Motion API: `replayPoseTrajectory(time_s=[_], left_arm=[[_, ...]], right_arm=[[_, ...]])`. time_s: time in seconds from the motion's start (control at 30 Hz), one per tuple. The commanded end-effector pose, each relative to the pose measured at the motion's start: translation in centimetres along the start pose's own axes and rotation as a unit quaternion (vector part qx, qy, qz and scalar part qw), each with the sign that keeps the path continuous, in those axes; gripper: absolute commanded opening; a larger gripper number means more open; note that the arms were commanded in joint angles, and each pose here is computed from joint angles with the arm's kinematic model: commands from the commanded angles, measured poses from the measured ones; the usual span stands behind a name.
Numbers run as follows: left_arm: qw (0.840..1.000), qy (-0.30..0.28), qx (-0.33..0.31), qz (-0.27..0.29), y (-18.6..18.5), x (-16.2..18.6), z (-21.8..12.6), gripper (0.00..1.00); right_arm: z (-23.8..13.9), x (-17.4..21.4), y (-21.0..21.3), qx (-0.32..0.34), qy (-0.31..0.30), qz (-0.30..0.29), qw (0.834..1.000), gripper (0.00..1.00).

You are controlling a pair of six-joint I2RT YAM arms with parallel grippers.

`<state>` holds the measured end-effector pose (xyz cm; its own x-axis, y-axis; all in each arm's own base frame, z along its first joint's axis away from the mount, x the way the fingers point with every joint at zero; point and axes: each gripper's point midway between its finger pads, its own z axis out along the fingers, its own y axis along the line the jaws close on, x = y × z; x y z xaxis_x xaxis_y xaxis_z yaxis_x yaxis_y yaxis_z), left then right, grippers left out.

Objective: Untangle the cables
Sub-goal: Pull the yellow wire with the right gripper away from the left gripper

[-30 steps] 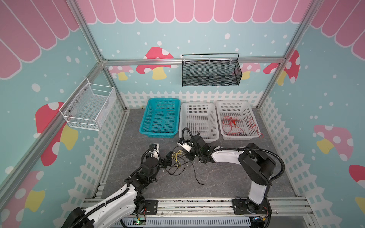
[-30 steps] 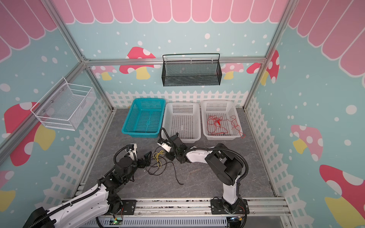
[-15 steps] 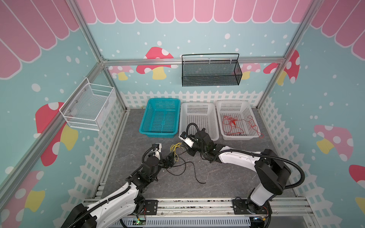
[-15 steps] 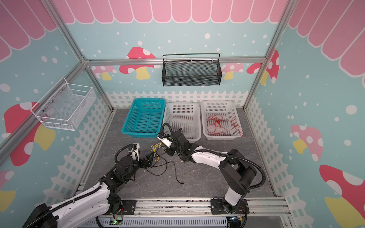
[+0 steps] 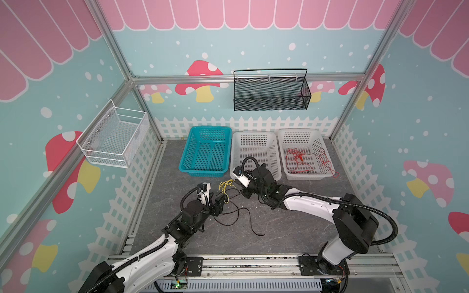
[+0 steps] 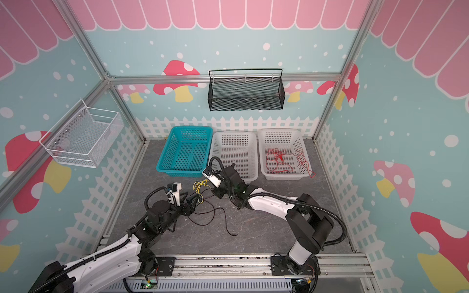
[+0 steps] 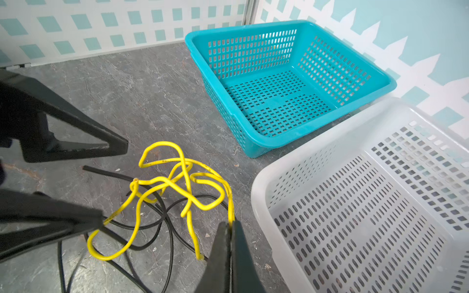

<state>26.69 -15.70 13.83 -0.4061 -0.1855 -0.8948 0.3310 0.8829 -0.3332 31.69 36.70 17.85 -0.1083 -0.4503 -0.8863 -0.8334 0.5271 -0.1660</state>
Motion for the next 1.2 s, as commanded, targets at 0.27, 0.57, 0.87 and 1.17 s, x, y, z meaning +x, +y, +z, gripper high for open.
replayPoseTrajectory(time_s=[0.27,0.57,0.87,1.17], left_arm=[[1.000,-0.011,0.005,-0.011,-0.2,-0.3,0.4,0.62],[1.000,-0.021,-0.001,-0.011,0.1,-0.7,0.4,0.34],[0.999,-0.018,-0.031,-0.011,1.1,-0.6,0.1,0.00],[0.997,-0.034,-0.064,-0.009,2.4,-1.0,-1.0,0.00]], right_arm=[[-2.5,-4.2,0.5,-0.010,-0.069,0.003,0.998,0.00],[-3.0,-4.4,0.4,-0.006,-0.076,0.008,0.997,0.00],[-3.7,-2.2,-3.9,0.122,-0.034,0.051,0.991,0.00],[-6.4,2.1,-5.6,0.191,0.020,0.082,0.978,0.00]])
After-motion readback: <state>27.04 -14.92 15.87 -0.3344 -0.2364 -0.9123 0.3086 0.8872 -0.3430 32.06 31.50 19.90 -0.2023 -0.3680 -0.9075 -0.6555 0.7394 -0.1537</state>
